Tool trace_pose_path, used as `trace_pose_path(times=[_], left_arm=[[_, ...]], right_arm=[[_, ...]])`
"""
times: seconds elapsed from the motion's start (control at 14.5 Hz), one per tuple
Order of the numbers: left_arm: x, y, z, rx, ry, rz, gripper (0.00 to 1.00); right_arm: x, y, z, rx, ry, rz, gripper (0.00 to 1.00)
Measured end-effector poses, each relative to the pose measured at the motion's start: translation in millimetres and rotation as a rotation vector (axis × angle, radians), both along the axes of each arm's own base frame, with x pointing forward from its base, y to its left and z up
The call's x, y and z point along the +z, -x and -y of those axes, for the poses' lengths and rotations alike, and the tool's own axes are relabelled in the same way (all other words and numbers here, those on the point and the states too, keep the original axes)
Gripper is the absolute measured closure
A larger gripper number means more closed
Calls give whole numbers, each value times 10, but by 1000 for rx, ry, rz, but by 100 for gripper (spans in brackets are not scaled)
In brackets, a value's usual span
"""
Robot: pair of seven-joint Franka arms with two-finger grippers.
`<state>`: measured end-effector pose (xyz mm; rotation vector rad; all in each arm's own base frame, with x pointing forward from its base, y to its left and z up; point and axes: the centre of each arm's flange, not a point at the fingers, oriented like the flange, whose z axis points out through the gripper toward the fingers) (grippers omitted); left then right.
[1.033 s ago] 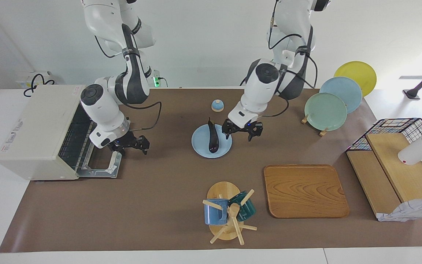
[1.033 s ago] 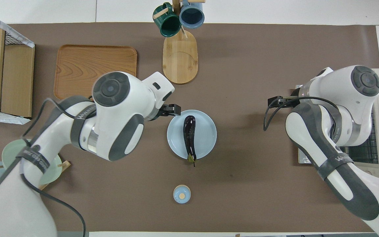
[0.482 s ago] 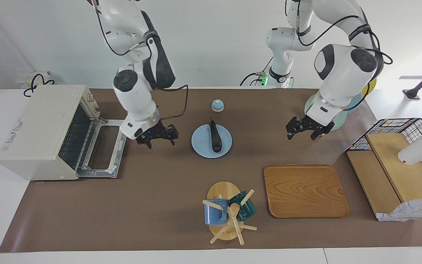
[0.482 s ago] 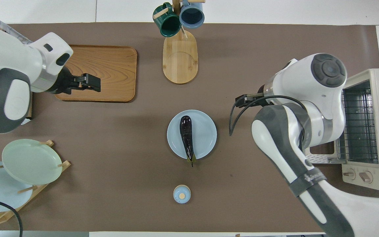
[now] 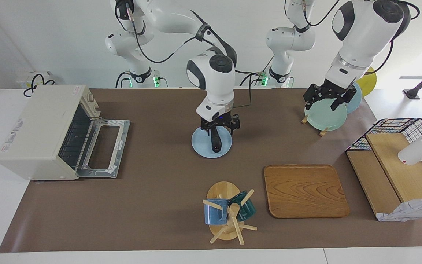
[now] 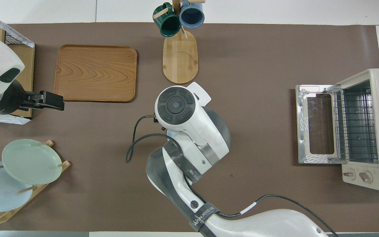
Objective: Put eggplant into oven
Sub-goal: 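Grasp the eggplant on the plate with the right gripper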
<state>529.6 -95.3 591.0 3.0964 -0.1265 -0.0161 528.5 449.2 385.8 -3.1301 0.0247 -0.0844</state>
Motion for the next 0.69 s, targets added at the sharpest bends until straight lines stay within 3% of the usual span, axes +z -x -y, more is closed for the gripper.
trace_pose_path(times=[0.14,0.34,0.48,0.62,0.69], left_arm=[[-89,46,-7,-16,-5,-22,0],[-166,51,-35,-26,-8,-37,0],[-91,33,-77,-23,-6,-22,0],[-47,31,-88,-27,-14,-17,0],[-45,33,-90,-33,-26,-17,0]], right_arm=[[-273,72,-268,36,30,29,0],[-460,170,-420,60,39,33,0],[-587,231,-504,74,37,36,14],[-724,302,-546,85,50,24,18],[-806,331,-543,90,55,22,33]])
